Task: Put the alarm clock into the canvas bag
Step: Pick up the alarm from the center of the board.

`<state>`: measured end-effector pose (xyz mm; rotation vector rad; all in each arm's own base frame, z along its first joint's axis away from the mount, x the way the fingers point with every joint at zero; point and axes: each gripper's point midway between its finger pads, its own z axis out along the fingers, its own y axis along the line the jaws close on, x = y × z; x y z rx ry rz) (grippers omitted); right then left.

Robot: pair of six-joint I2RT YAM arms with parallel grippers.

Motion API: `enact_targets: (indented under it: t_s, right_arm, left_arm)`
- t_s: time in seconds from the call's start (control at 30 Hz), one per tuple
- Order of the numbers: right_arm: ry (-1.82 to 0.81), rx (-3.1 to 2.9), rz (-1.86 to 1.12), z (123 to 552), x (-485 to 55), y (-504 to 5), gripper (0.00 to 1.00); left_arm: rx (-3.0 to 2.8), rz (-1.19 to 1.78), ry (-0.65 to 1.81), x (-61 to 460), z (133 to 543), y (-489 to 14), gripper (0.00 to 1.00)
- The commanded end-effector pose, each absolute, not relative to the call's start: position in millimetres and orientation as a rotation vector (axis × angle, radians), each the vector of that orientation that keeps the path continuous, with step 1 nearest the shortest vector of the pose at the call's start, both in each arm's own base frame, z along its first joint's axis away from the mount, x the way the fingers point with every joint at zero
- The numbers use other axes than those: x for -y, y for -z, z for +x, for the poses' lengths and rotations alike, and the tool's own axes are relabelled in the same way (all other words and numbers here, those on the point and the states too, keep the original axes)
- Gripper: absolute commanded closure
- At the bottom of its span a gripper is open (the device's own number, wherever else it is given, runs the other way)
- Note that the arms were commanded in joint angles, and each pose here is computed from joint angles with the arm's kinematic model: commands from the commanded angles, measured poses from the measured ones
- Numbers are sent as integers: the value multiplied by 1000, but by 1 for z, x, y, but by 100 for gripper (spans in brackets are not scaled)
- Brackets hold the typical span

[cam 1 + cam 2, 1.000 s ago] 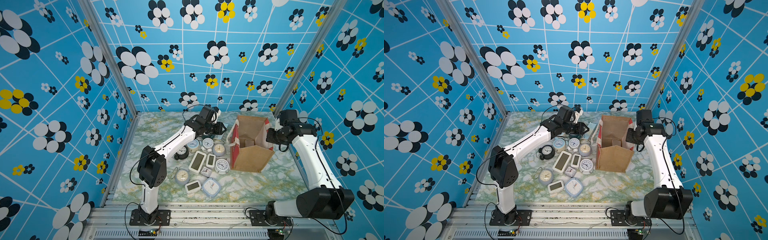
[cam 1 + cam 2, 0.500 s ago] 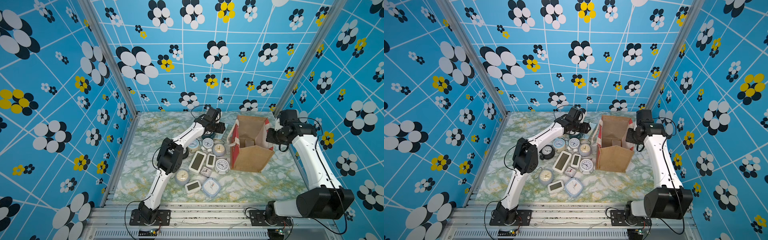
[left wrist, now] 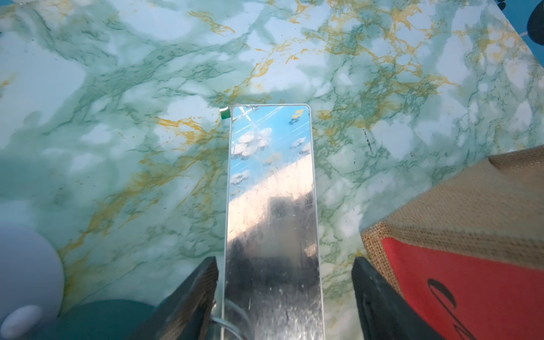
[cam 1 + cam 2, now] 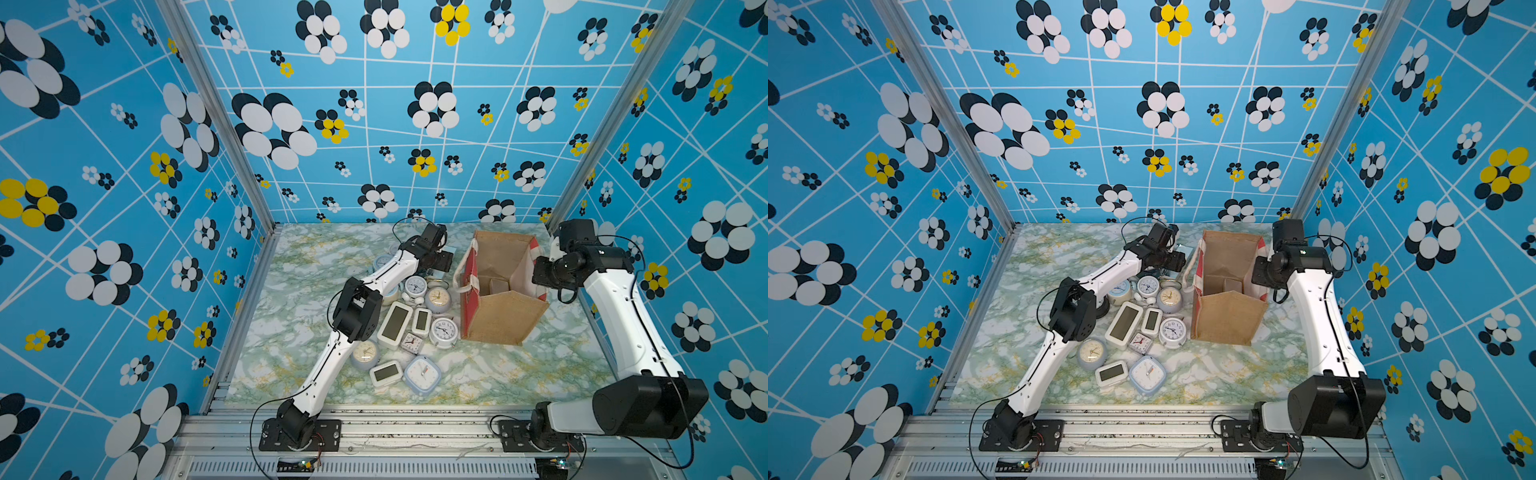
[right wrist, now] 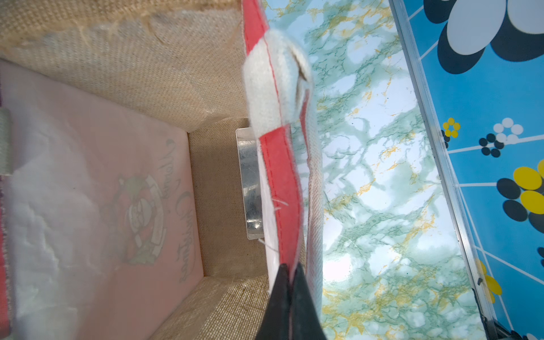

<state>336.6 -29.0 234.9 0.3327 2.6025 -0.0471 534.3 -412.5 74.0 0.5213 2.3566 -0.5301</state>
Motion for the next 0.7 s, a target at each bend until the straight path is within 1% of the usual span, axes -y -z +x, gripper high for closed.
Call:
enact_targets:
  t_s: [0.0, 0.13, 0.27, 0.67]
  right_arm:
    - [36, -2623, 312, 339, 28, -230, 100]
    - [33, -2624, 310, 340, 27, -229, 100]
    - [27, -2627, 309, 342, 27, -229, 100]
    - [16, -2624, 307, 343, 25, -228, 99]
  left_arm:
    - [-2331, 534, 498, 416, 542, -64, 24]
    - [-2342, 527, 494, 418, 545, -51, 24]
    - [-2354, 531, 494, 419, 545, -48, 23]
    - [-2536, 478, 475, 406, 519, -19, 23]
